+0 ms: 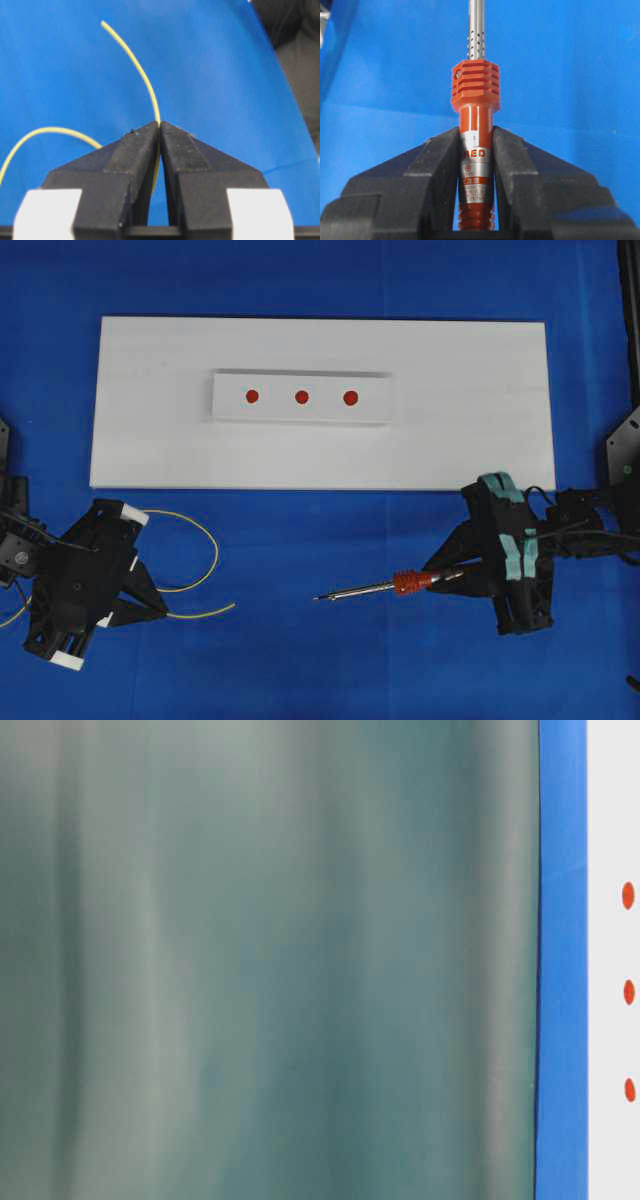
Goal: Touch the tip of the soldering iron to the tip of the solder at the mark.
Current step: 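Lift both held tools up over the white board toward the red dots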
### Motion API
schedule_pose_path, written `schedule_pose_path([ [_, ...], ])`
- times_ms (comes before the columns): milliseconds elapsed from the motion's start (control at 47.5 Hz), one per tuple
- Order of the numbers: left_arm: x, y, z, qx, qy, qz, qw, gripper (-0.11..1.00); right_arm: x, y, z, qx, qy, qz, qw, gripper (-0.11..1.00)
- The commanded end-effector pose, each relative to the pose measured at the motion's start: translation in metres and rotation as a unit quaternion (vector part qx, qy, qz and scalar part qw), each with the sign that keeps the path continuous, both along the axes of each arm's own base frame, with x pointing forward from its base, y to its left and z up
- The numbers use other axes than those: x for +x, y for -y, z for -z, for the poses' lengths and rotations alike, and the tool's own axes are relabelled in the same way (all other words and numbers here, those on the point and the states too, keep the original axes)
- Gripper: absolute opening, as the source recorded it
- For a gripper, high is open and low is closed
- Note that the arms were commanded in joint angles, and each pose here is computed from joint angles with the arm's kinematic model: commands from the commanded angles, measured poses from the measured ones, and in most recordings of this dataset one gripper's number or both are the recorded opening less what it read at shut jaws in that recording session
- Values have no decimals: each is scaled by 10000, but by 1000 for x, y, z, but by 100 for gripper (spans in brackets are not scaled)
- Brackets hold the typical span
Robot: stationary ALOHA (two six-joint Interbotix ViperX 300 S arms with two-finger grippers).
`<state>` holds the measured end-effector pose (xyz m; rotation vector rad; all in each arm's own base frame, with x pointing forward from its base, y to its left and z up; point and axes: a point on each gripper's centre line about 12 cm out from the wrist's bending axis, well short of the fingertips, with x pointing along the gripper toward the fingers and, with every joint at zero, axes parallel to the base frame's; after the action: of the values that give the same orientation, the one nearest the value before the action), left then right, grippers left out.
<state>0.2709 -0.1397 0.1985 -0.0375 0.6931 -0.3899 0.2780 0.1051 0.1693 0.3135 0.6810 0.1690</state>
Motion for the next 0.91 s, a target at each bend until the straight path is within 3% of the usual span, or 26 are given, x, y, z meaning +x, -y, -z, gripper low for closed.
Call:
schedule_pose_path([
  [0, 6, -3, -12, -22, 15, -93, 10000, 2, 4, 2, -18, 100, 142, -26, 9998, 6],
  [232, 10, -14, -13, -222, -150, -485, 9985, 2, 7, 11, -26, 51, 179, -7, 9998, 6],
  [379, 16, -28, -14, -239, -142, -740, 9969, 2, 12, 25, -28, -10, -20, 67, 10000, 6],
  [590, 29, -64, -14, -140, -234, -1313, 9910, 2, 19, 56, -31, -297, -288, 206, 9989, 6],
  [884, 40, -125, -17, 58, -223, -2134, 9767, 2, 21, 107, -33, -705, -625, 599, 9937, 6],
])
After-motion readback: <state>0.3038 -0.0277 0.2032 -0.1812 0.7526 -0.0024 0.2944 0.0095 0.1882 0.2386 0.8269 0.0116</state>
